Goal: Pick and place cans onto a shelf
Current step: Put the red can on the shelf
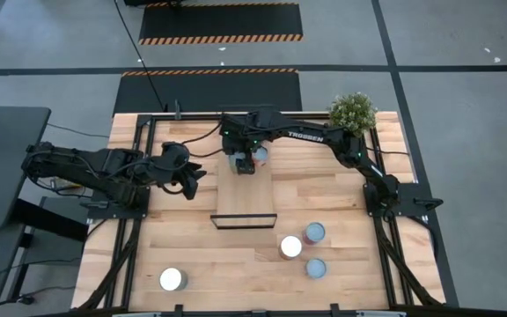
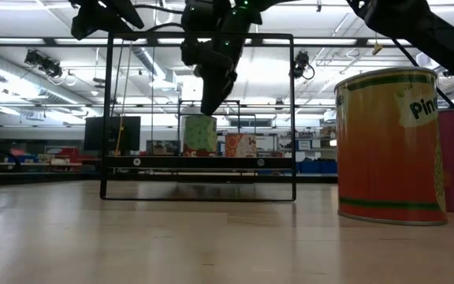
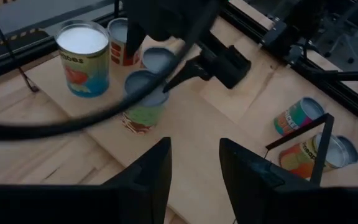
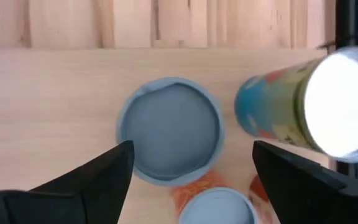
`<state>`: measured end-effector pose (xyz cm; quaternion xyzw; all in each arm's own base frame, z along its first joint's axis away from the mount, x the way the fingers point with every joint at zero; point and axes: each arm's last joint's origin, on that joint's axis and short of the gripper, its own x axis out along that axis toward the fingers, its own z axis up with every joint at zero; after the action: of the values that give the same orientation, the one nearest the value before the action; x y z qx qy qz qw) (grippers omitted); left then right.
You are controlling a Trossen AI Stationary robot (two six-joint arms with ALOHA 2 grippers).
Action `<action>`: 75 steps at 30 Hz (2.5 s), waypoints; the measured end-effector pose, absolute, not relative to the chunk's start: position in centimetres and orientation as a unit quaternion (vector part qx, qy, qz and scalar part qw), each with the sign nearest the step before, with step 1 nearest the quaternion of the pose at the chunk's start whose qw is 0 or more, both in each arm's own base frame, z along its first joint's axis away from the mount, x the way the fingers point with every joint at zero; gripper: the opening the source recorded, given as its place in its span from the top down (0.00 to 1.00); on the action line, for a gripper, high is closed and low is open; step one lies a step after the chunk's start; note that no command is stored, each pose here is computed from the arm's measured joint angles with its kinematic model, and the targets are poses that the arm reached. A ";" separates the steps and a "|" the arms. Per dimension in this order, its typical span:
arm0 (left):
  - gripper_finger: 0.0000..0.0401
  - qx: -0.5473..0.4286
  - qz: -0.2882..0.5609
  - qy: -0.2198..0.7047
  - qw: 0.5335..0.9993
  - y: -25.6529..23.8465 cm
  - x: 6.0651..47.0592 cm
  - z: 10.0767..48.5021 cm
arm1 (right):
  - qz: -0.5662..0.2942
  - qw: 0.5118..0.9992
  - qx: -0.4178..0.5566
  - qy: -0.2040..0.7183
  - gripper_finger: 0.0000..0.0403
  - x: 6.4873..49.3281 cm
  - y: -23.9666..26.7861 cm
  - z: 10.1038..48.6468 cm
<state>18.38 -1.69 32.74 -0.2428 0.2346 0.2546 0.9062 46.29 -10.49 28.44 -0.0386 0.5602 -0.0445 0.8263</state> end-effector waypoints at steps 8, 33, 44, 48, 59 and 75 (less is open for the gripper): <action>0.65 -0.240 0.251 0.248 0.904 -1.7 18.2 32.6 | -0.004 0.827 -0.134 0.545 0.17 46.6 -7.4 29.7; 0.65 -0.294 0.123 0.208 0.925 -3.4 13.5 35.1 | -0.063 0.825 -0.173 0.534 0.17 47.6 -8.4 28.2; 0.65 -0.319 0.093 0.219 0.917 -4.0 13.2 35.1 | -0.039 0.832 -0.143 0.535 0.17 46.9 -7.0 29.3; 0.65 -0.338 0.076 0.225 0.911 -4.2 12.9 35.2 | -0.028 0.827 -0.155 0.539 0.17 47.2 -5.7 28.8; 0.65 -0.354 0.063 0.231 0.904 -4.8 12.7 35.1 | -0.062 0.803 -0.197 0.559 0.18 47.6 -5.7 25.7; 0.65 -0.348 0.090 0.213 0.908 -4.6 12.7 35.2 | -0.135 0.796 -0.208 0.552 0.18 47.7 -8.7 24.8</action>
<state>12.71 -4.60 35.18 -0.3480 0.2132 0.0899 0.9085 47.67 -8.69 24.83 -0.2082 0.5517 -0.1346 0.7963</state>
